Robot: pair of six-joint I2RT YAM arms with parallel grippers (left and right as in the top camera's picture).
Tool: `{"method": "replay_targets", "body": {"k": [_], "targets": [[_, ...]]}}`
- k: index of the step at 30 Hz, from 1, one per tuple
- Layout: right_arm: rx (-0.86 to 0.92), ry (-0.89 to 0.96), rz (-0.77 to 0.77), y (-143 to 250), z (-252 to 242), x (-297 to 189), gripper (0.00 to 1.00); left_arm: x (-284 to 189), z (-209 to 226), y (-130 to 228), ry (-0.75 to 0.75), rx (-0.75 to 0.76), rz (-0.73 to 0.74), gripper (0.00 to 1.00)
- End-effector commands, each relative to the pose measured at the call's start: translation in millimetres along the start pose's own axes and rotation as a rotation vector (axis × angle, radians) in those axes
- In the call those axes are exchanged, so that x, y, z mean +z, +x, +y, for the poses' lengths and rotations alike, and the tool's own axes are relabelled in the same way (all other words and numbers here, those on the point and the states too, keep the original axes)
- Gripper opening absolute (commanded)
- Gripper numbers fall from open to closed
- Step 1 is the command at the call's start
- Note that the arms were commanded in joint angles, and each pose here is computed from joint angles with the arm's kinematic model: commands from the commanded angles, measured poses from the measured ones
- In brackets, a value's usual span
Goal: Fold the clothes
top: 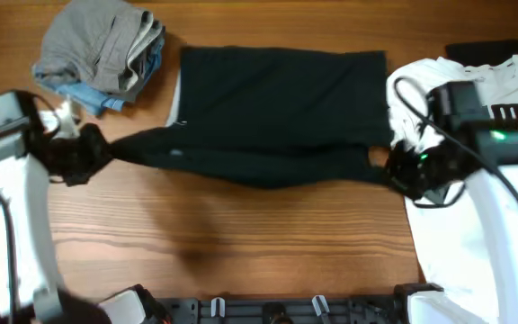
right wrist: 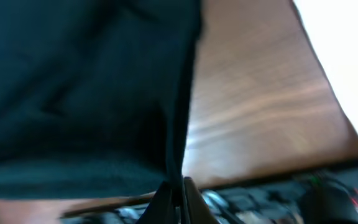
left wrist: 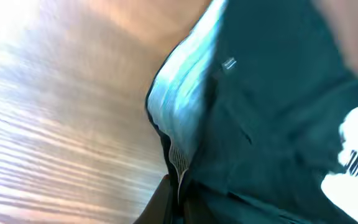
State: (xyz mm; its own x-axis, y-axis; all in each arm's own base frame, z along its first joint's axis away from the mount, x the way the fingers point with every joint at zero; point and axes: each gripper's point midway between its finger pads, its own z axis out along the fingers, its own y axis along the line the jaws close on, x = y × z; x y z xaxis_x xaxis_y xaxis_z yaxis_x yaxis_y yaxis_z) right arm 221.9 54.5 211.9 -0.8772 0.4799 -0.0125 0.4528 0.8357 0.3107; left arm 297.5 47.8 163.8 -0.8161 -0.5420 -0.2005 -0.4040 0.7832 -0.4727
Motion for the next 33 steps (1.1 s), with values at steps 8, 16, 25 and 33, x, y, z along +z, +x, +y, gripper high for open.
{"method": "replay_targets", "body": {"k": [8,16,25,33], "targets": [[-0.168,-0.231,-0.414,-24.1,46.4,-120.0,0.04,-93.2,-14.8,-12.2,-0.07,0.067,-0.333,0.04],[-0.1,-0.051,-0.222,-71.9,40.5,-48.3,0.04,-85.4,-11.2,-12.7,-0.093,0.071,-0.304,0.04],[-0.139,-0.065,-0.243,-173.4,74.6,44.8,0.05,6.4,-1.7,-31.5,-0.164,0.099,-0.076,0.15],[-0.231,-0.116,-0.3,-247.0,98.8,149.4,0.69,99.6,-17.9,-62.9,-0.095,0.155,-0.036,0.63]]}}
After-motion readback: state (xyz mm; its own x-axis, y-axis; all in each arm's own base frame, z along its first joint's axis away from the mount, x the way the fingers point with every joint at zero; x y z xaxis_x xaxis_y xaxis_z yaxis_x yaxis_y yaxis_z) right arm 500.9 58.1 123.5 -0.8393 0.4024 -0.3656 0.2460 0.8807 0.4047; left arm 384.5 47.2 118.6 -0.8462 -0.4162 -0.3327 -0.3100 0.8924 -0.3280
